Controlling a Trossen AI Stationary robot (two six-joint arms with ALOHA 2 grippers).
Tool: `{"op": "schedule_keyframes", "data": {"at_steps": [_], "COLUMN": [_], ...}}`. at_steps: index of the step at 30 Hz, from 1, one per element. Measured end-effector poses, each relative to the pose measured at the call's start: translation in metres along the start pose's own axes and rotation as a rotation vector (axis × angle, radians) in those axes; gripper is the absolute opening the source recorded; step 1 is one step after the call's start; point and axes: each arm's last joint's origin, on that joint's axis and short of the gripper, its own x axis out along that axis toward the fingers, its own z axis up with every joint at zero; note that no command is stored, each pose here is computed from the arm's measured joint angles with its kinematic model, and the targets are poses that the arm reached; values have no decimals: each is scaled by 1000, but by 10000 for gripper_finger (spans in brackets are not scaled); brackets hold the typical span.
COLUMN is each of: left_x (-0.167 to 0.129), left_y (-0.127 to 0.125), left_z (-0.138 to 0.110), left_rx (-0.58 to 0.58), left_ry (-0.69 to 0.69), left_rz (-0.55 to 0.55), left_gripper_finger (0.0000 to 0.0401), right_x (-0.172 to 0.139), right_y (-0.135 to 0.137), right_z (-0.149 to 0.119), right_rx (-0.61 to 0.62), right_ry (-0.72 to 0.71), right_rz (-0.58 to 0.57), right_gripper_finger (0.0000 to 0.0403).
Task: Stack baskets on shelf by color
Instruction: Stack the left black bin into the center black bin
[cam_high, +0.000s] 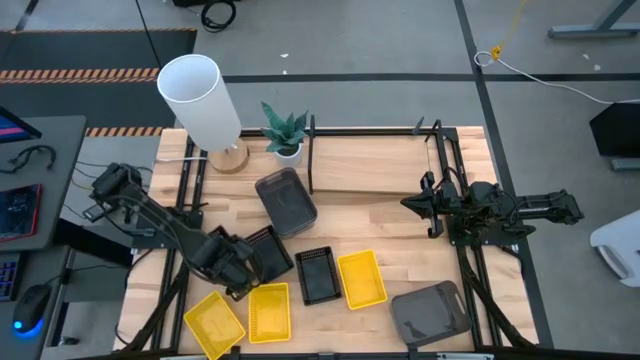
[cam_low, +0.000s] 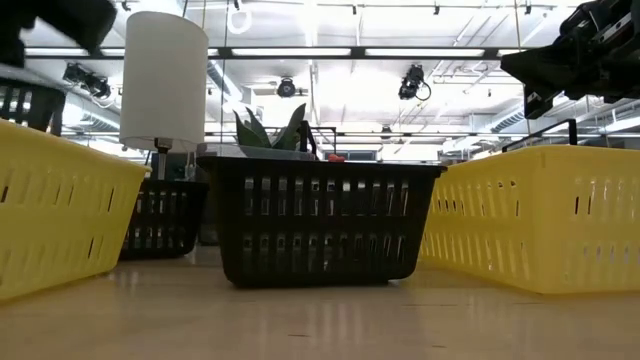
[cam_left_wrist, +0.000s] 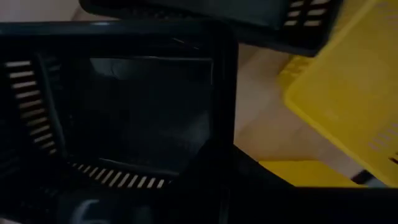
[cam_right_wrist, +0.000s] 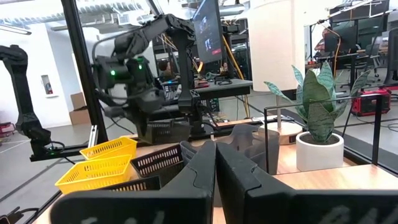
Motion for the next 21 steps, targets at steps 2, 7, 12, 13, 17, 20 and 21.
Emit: {"op": "schedule_keyframes", "data": {"at_steps": [2, 7, 12, 13, 17, 20, 21], "left_x": [-10, -37, -58, -60, -59, -57, -57], "left_y": [-1, -7, -13, -13, -12, -15, -16], "left_z": [2, 9, 24, 27, 39, 50, 52], "left_rx": [1, 29, 63, 67, 79, 89, 91], "left_ry": [0, 20, -16, -25, -80, -93, -94], "left_rz": [4, -52, -139, -149, -154, -184, -210], "left_gripper_finger": [5, 6, 6, 6, 6, 6, 6], "right_x": [0, 0, 0, 0, 0, 0, 0], "right_y": [0, 0, 0, 0, 0, 0, 0], "right_z": [0, 0, 0, 0, 0, 0, 0], "right_rx": [0, 0, 0, 0, 0, 0, 0], "right_ry": [0, 0, 0, 0, 0, 0, 0], "right_rz": [0, -1, 0, 0, 0, 0, -1], "right_gripper_finger": [19, 19, 19, 19, 19, 19, 19]}}
